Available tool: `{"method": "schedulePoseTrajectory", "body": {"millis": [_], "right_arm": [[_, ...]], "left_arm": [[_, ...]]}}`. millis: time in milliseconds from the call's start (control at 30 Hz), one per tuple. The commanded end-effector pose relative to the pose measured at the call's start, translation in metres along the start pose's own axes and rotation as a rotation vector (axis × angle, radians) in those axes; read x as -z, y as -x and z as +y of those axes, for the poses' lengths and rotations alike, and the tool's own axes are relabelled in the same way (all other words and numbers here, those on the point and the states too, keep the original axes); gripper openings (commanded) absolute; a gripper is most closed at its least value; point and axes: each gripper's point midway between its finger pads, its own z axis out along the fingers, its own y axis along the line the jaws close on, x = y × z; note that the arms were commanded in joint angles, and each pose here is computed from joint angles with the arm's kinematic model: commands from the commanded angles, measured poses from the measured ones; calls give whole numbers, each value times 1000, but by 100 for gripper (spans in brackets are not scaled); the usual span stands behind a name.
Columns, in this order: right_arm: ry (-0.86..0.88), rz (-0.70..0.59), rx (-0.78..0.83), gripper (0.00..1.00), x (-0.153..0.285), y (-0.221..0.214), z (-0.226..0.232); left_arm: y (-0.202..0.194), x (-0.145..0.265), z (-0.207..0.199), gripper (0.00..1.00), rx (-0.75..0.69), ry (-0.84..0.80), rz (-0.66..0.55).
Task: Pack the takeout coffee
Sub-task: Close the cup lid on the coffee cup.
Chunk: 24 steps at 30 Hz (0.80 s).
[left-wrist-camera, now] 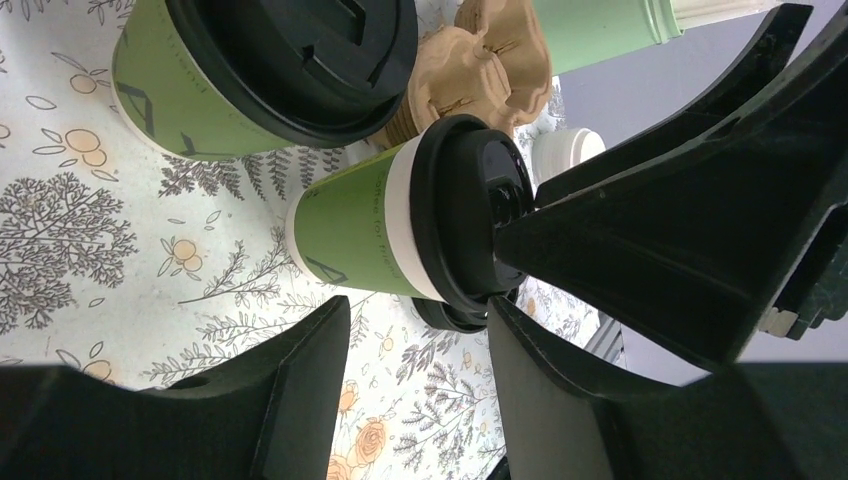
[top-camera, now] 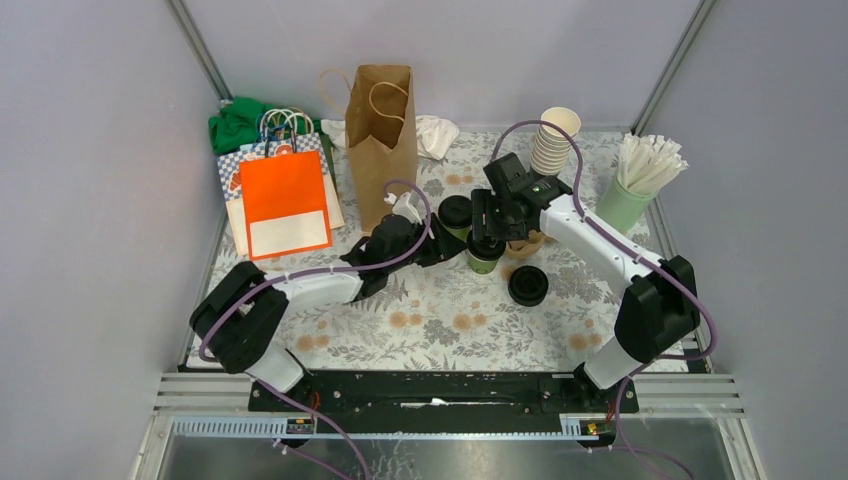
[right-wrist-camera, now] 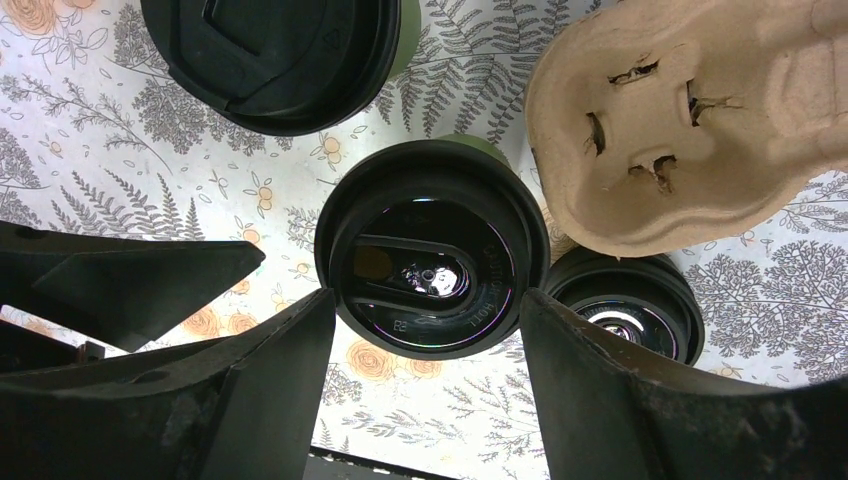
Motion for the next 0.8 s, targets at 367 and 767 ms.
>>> {"method": "schedulePoseTrajectory", "body": {"millis": [367,767], "right_arm": [[-32,-3,13,79,-1,5,1],[-9,3,12,75,-3,4,6]], "left_arm": [[14,-23,-29,50,33,-103,-18],[13,-25,-22,41,47,-100,-18]]}}
